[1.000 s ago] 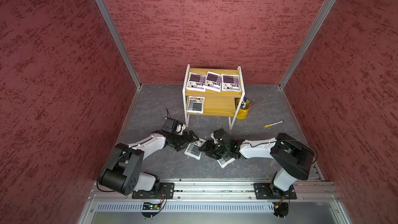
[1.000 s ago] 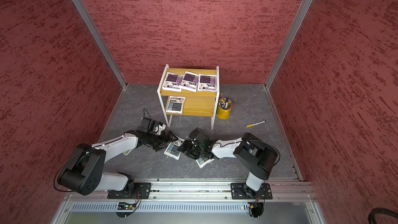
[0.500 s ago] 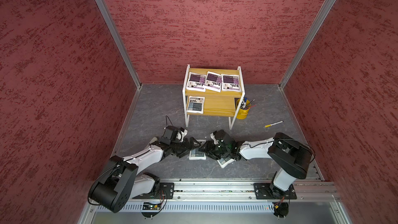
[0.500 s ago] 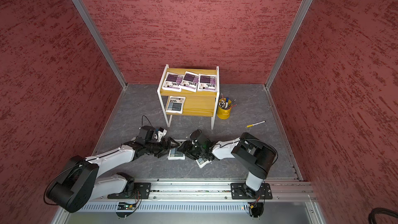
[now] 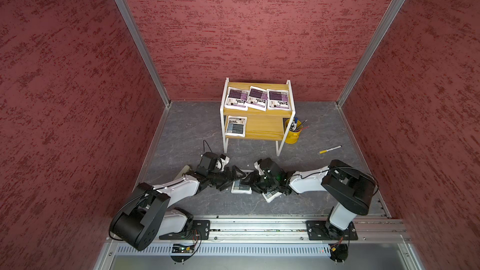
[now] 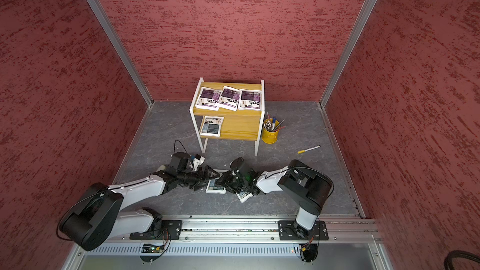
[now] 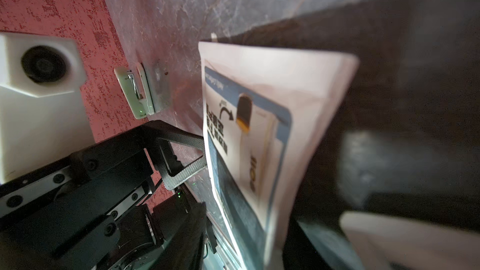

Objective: Place the bagged coffee beans on the shelf by color
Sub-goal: Pick up the bagged coffee beans at the center of the board.

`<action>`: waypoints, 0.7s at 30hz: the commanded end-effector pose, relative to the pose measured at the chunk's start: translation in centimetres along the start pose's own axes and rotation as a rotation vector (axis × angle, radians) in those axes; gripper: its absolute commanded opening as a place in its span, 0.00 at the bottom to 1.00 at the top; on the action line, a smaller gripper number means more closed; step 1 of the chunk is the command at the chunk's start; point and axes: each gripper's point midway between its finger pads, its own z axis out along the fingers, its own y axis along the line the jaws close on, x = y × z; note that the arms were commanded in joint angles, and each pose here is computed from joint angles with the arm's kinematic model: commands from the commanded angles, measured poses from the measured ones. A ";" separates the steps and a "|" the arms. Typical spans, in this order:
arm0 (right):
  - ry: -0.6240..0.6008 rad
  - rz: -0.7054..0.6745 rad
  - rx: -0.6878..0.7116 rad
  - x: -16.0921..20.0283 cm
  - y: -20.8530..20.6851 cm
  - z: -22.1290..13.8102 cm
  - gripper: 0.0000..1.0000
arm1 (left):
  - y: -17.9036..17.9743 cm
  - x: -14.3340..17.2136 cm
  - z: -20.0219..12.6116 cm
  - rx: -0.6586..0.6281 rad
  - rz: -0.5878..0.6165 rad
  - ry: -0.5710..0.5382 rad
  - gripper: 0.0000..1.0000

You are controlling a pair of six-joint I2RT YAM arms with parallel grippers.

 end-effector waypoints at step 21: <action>-0.036 -0.063 -0.073 0.4 1.5 -1.9 0.21 | 2.5 1.6 -1.2 -0.022 -0.097 0.023 1.00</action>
